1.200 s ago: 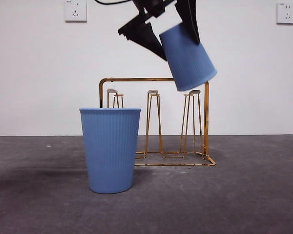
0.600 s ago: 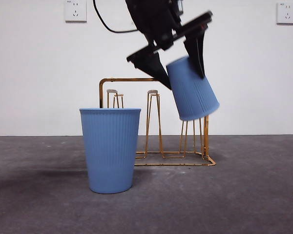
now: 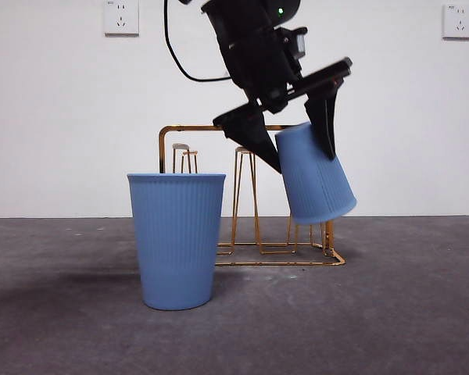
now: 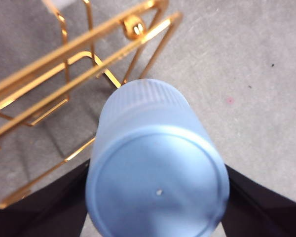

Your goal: Pick up cup 1,put cup 1 in the cup rack,pick up cup 2,put cup 2 in the cup rack

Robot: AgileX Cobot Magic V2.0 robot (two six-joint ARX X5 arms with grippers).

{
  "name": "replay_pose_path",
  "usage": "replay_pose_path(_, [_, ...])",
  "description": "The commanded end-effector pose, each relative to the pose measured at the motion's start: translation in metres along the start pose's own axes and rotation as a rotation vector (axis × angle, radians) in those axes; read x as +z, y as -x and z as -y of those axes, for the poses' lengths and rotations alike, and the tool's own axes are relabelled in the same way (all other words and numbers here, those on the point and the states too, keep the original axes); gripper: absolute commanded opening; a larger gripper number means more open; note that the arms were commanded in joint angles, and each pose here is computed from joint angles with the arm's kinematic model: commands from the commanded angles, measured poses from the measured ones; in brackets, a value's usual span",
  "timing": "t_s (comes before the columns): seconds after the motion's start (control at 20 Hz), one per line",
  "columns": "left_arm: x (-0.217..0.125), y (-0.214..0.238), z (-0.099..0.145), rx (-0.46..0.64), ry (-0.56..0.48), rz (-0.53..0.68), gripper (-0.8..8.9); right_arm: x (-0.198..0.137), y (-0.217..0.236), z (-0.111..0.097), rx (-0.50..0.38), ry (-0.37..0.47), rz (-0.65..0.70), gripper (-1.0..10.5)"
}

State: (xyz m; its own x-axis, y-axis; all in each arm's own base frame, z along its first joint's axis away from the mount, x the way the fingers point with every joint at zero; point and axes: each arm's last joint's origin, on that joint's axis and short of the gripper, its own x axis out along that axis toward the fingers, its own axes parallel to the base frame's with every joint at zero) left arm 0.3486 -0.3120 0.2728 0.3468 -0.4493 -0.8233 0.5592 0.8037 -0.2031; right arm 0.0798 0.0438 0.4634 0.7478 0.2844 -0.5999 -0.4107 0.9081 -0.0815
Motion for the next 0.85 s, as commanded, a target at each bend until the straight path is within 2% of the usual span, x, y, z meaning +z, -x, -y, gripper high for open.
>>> replay_pose_path(0.05, [-0.0075,-0.0253,-0.0042,0.038,-0.008,-0.057,-0.08,-0.0024,-0.004,-0.0007,0.004,0.008,-0.02,2.8])
replay_pose_path(0.45, [-0.0073,-0.0317,-0.003,0.05,-0.012,-0.044,0.14,-0.0021,-0.004,-0.0011,0.019,0.019,-0.017,2.8])
replay_pose_path(0.5, [-0.0074,-0.0318,-0.0024,0.031,-0.01,-0.048,0.86,-0.0022,-0.004,-0.0012,0.019,0.02,-0.018,2.8])
replay_pose_path(0.6, [-0.0075,-0.0317,-0.0015,0.0,-0.006,-0.054,3.3,-0.0025,-0.004,-0.0012,0.019,0.021,-0.021,2.8])
replay_pose_path(0.65, [-0.0075,-0.0315,-0.0014,-0.001,-0.003,-0.054,4.13,-0.0026,-0.004,-0.0012,0.019,0.022,-0.022,2.8])
replay_pose_path(0.85, [-0.0079,-0.0288,-0.0007,-0.019,0.0,-0.075,4.41,-0.0027,-0.004,-0.0011,0.019,0.023,-0.024,2.8])
